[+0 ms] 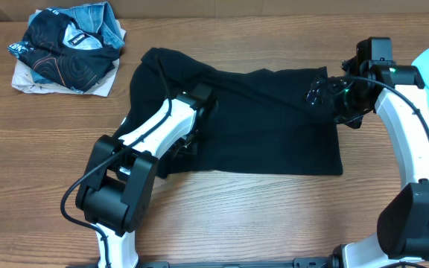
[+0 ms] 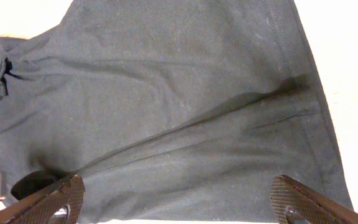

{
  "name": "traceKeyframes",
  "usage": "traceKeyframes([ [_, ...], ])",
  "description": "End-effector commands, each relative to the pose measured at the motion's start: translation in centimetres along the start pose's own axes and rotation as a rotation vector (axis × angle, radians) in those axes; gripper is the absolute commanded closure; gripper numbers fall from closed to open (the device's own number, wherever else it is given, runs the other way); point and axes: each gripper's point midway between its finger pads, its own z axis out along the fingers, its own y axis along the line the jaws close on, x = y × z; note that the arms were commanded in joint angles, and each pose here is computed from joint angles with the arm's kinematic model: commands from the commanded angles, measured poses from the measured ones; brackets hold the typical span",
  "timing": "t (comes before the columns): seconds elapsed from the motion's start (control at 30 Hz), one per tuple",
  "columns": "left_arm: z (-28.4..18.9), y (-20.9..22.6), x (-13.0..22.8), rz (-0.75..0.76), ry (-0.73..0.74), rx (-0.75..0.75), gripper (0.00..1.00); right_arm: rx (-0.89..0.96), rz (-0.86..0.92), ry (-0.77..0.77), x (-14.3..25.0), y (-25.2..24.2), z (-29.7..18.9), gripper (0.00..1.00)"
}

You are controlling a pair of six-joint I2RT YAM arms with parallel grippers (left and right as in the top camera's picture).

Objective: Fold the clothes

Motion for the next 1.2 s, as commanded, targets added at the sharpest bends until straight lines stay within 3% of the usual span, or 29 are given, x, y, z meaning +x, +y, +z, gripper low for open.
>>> traceKeyframes([
  [0.0,-1.5,1.4,-2.9,-0.012,-0.098,-0.068,0.96,-0.003,-0.016,-0.035,-0.8,0.2,-0.8,0.0],
  [0.37,-3.5,1.7,-8.0,0.037,-0.303,-0.11,0.93,-0.004,-0.024,-0.037,-0.8,0.2,-0.8,0.0],
  [0.53,-3.7,4.2,-8.7,0.011,-0.327,-0.214,0.92,-0.004,-0.028,-0.037,-0.8,0.2,-0.8,0.0],
  [0.6,-3.4,5.4,-8.9,-0.013,-0.323,-0.235,0.83,-0.004,-0.028,-0.037,-0.8,0.2,-0.8,0.0],
  [0.77,-2.2,8.6,-9.0,-0.085,-0.281,-0.247,0.84,-0.003,-0.028,-0.035,-0.8,0.2,-0.8,0.0],
  [0.8,-2.0,9.1,-9.0,-0.097,-0.275,-0.249,0.81,-0.003,-0.028,-0.034,-0.8,0.2,-0.8,0.0],
  [0.97,-1.5,10.6,-8.7,-0.128,-0.242,-0.239,0.51,-0.004,-0.028,-0.036,-0.8,0.2,-0.8,0.0],
  [1.17,-5.0,8.2,-8.6,-0.133,-0.236,-0.092,0.46,-0.004,-0.028,-0.038,-0.9,0.2,-0.8,0.0],
])
